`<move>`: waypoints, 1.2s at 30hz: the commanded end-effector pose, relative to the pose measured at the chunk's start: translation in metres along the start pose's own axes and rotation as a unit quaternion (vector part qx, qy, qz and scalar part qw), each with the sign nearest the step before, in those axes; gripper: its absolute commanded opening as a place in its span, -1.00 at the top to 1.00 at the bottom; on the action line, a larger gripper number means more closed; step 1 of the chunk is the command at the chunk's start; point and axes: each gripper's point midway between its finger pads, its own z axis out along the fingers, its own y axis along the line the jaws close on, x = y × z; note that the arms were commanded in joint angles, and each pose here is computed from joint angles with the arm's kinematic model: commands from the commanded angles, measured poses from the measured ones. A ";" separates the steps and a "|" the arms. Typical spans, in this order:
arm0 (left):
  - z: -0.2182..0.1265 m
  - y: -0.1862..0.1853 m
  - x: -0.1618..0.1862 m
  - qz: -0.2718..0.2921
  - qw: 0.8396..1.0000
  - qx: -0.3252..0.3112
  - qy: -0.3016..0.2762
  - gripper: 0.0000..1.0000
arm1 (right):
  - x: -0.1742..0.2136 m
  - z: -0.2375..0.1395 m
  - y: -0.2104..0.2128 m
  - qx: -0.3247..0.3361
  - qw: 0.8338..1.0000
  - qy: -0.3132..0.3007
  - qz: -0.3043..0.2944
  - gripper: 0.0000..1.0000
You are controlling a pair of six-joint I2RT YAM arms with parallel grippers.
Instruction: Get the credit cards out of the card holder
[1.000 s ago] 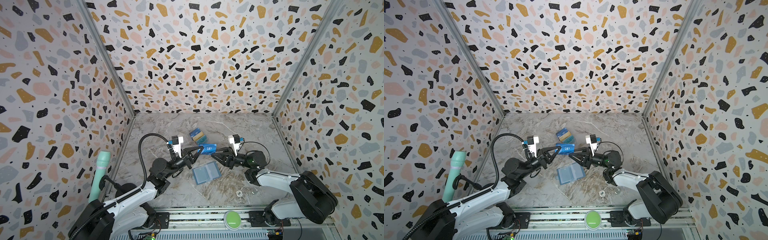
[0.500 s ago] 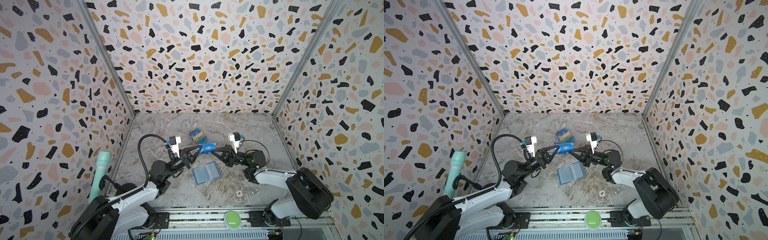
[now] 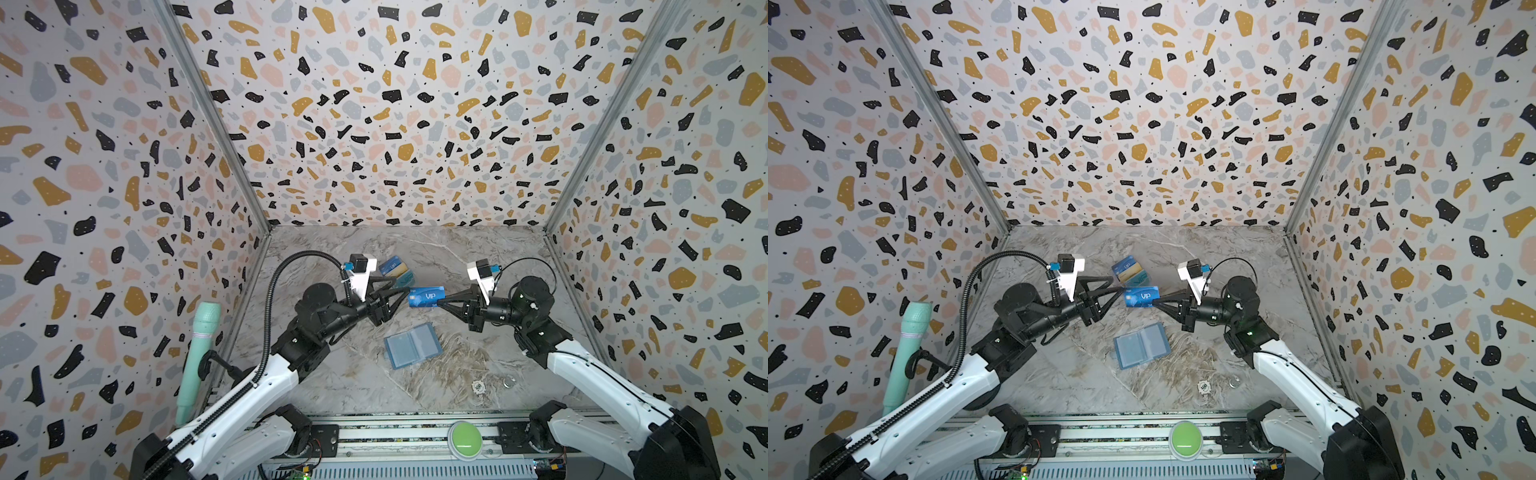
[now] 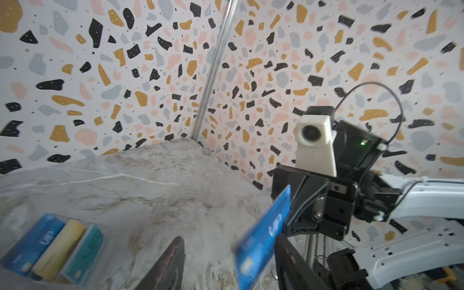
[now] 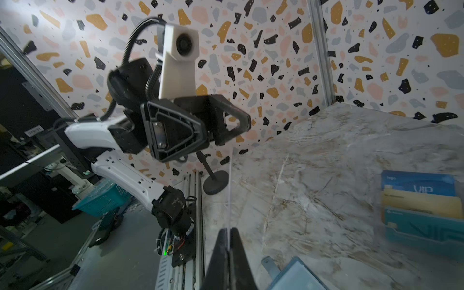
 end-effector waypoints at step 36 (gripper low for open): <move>-0.015 -0.057 0.083 0.110 0.920 0.244 0.287 0.32 | 0.051 0.020 0.044 -0.120 0.983 0.138 -0.032 1.00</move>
